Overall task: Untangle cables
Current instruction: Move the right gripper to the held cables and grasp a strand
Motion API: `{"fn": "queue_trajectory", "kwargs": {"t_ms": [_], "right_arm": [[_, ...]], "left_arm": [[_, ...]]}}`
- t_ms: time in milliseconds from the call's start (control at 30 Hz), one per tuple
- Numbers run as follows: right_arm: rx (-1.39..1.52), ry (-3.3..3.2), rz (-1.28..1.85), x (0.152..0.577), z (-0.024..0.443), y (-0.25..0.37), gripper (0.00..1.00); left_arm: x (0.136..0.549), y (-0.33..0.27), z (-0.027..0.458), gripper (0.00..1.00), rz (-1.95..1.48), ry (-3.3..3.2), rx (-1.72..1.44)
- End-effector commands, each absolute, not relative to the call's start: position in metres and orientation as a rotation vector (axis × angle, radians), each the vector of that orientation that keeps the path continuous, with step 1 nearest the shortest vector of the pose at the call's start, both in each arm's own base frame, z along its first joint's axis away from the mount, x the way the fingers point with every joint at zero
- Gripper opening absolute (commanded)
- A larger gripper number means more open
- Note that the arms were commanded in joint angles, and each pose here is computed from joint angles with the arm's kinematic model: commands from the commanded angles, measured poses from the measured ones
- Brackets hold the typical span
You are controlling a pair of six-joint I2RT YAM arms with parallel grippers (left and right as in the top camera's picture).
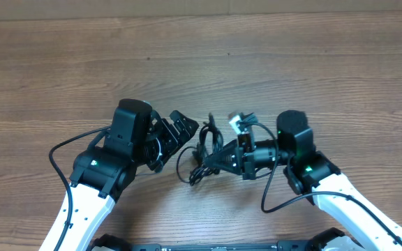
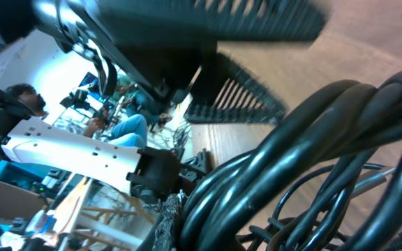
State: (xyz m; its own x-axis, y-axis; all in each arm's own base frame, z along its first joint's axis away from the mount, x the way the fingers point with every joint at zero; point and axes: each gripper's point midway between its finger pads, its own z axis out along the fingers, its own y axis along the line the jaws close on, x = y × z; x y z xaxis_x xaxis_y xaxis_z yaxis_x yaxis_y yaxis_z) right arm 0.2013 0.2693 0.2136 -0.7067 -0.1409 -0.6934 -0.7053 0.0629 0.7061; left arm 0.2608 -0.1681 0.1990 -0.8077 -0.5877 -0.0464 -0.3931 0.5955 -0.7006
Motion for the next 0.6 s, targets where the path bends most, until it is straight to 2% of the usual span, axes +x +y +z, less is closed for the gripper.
{"fn": "queue_trajectory", "kwargs": {"t_ms": [0, 200, 333, 567], "right_arm": [[-0.882, 1.804, 1.643, 0.214, 0.225, 0.253, 0.04], [-0.952, 1.708, 1.729, 0.207, 0.239, 0.232, 0.04], [-1.044, 1.641, 1.796, 0.192, 0.246, 0.23, 0.04], [-1.13, 1.57, 1.83, 0.181, 0.253, 0.227, 0.04]], "left_arm": [[0.262, -0.161, 0.201, 0.99, -0.953, 2.552, -0.76], [0.263, -0.162, 0.203, 1.0, -0.803, 2.548, -0.155], [0.264, -0.165, 0.206, 0.99, -0.768, 2.512, 0.053], [0.25, -0.19, 0.219, 0.74, -0.858, 2.377, 0.512]]}}
